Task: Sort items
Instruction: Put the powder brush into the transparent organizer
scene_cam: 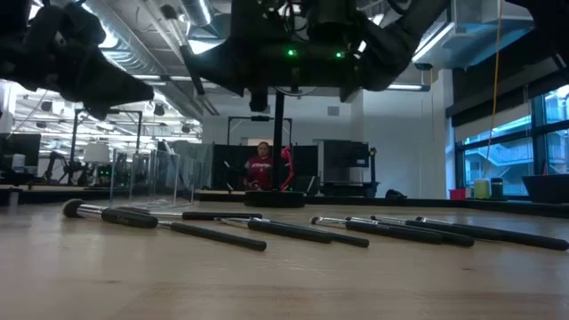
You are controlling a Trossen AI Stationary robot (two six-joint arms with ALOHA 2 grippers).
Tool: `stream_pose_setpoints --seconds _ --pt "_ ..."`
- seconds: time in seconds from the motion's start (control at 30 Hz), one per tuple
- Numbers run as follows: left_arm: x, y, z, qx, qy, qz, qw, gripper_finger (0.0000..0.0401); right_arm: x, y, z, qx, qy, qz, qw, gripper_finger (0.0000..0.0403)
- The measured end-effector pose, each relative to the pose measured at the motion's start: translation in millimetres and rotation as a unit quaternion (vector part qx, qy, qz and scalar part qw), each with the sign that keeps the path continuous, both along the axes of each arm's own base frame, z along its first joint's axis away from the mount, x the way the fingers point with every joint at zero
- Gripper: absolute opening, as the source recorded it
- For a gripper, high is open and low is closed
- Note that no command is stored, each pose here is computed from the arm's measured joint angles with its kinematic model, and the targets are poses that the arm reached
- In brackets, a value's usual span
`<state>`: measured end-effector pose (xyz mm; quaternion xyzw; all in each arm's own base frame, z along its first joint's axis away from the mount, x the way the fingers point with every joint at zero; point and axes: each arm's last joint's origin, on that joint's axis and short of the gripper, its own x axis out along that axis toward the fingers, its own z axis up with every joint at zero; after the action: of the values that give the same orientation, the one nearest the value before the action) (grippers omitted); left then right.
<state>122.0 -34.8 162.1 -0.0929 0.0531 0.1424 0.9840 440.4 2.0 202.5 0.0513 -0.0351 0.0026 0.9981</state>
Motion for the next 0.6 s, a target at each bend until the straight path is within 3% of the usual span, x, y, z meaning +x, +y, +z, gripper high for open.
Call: stream_pose_setpoints --seconds 0.27,0.47,0.6 --pt "11.0 -3.3 8.6 0.026 -0.047 0.025 0.998 0.0126 -4.9 18.1 -1.6 -0.019 -0.019 -0.028 0.999 0.0062" --pt "15.1 -6.1 22.5 0.042 -0.113 0.008 0.993 0.0154 -4.8 18.8 -3.7 -0.02 -0.008 -0.04 0.999 0.0063" --pt "16.4 -6.6 22.5 0.05 -0.114 0.008 0.992 0.017 -4.7 19.0 -4.3 -0.022 -0.005 -0.04 0.999 0.0063"
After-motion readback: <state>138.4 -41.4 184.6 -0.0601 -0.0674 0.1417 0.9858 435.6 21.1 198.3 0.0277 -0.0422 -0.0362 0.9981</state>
